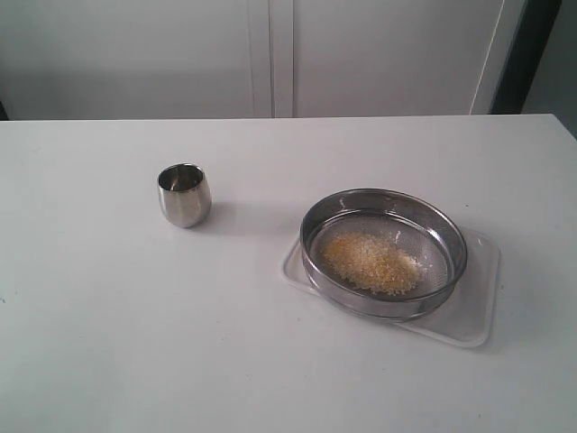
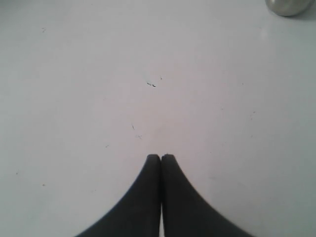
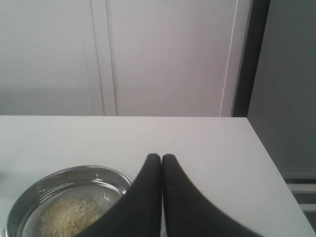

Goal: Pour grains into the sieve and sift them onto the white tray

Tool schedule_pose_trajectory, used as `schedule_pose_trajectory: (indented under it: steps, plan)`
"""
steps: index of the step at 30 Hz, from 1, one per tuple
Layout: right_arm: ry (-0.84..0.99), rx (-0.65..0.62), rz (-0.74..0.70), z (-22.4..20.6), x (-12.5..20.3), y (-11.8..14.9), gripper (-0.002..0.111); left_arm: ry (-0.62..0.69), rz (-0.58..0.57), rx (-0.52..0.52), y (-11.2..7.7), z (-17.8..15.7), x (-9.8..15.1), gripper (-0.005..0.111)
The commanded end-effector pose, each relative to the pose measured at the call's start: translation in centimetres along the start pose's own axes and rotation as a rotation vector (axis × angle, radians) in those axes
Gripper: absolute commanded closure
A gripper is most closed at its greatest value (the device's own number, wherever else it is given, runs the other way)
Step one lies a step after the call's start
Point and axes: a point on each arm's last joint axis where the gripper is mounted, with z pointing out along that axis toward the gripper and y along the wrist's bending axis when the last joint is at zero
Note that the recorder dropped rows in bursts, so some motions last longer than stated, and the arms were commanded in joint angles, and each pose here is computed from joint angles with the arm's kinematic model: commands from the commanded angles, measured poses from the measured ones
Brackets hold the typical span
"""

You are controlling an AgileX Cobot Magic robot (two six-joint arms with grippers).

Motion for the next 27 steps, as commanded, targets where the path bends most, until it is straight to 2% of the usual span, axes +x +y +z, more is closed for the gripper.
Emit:
schedule_pose_trajectory:
  steps: [1,14,27]
  plan:
    - [0.035,0.003,-0.011,1.3,-1.2,0.0,0.108,0.008,-0.013,0.003,-0.1,0.1,0.3,0.107]
    - [0.104,0.001,0.024,1.4,-0.6,0.0,0.108,0.008,-0.013,0.003,-0.1,0.1,0.3,0.107]
    - [0.415,-0.029,0.087,6.1,-1.5,0.5,0.108,0.008,-0.013,0.003,-0.1,0.1,0.3,0.107]
